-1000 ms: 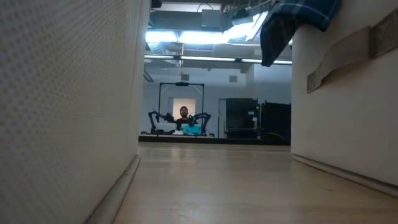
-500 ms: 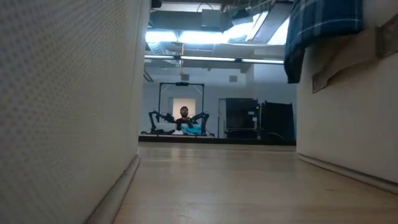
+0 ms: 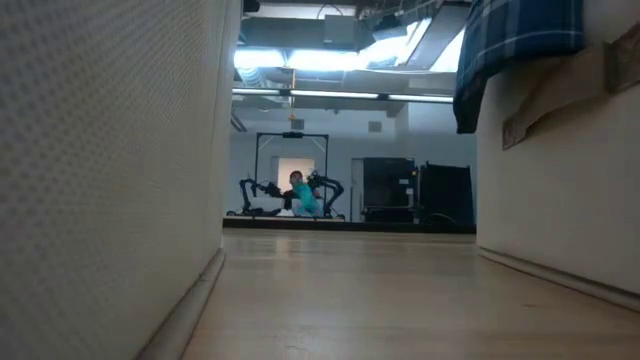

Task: Sort clothes
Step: Put the blue checkered shirt into the right laundry organizer

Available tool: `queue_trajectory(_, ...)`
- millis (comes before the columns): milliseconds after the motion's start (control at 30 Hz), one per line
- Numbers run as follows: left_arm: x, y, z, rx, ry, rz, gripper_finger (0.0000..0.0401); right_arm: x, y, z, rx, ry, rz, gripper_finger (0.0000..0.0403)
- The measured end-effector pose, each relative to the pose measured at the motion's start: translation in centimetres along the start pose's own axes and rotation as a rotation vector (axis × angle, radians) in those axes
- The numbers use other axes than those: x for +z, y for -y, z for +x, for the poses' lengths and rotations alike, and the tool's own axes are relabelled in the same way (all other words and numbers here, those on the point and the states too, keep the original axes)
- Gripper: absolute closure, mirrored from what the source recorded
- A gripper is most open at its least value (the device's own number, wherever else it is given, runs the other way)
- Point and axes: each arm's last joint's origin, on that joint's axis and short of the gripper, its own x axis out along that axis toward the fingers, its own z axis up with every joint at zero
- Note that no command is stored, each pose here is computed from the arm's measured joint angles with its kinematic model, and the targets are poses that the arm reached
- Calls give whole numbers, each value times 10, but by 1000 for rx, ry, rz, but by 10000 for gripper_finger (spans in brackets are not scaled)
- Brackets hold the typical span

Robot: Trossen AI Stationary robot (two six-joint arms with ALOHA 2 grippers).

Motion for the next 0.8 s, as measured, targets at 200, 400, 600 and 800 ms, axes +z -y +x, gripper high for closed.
queue_trajectory(200,0,0,0,0,0,0,150,2,-6,14,-65,54,-99,260)
queue_trajectory(400,0,0,0,0,0,-1,150,6,-14,38,-110,-32,-66,192)
queue_trajectory(600,0,0,0,0,0,-5,150,10,-25,75,-171,-141,-159,97)
queue_trajectory(800,0,0,0,0,-1,-3,150,10,-39,104,-121,-216,-266,51)
